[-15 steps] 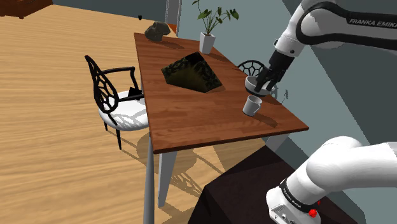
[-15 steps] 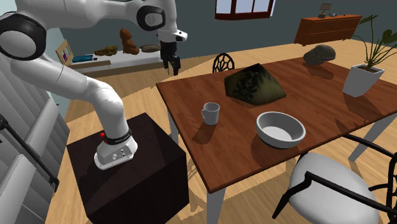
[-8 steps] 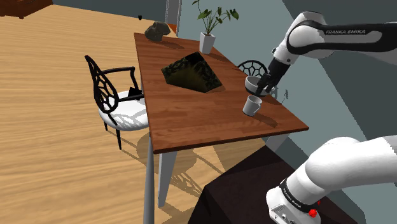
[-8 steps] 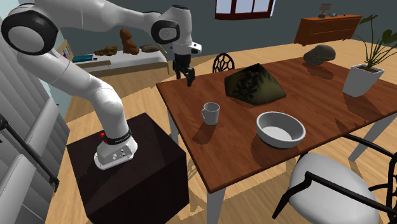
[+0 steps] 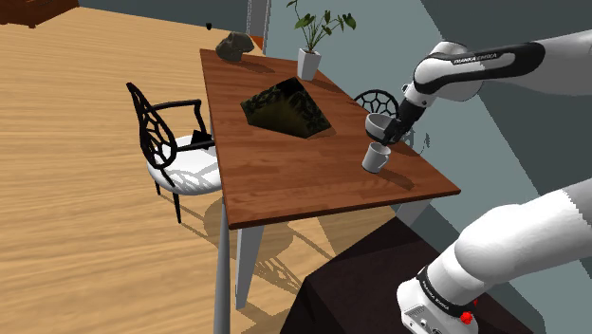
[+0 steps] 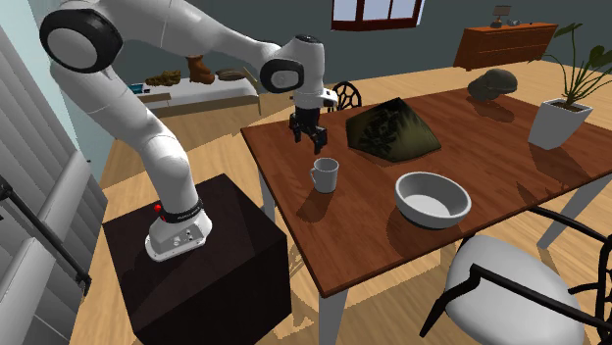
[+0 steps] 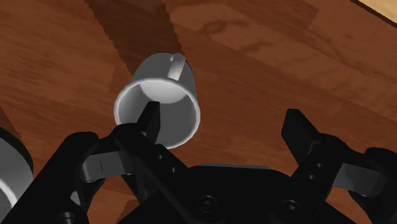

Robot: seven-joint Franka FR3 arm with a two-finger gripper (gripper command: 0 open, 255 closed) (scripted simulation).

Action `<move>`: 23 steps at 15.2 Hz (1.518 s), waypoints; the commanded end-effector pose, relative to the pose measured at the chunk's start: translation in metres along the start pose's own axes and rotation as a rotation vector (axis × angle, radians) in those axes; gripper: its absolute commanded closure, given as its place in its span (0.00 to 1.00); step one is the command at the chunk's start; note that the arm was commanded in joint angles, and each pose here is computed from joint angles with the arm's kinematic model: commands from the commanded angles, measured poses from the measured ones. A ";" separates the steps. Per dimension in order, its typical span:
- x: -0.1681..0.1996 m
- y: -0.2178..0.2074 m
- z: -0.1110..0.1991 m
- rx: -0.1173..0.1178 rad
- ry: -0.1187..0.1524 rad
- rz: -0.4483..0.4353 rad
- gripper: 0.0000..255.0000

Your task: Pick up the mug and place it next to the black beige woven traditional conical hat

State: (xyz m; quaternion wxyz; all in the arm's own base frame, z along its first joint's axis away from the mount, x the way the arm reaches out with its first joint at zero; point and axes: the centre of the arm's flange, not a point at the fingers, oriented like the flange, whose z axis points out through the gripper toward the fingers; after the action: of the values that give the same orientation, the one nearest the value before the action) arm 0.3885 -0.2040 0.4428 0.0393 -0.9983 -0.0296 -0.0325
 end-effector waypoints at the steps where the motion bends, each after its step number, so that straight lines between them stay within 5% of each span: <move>1: 0.008 0.022 0.011 -0.003 0.004 -0.015 0.00; 8: 0.035 0.097 0.052 -0.006 0.015 -0.059 0.00; 16: 0.036 0.097 0.092 -0.006 0.015 -0.059 0.00; 23: 0.036 0.097 0.092 -0.006 0.015 -0.059 0.00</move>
State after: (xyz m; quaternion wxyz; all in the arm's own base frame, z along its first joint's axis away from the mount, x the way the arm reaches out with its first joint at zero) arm 0.4360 -0.2912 0.3464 0.0354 -0.9968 -0.0587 -0.0412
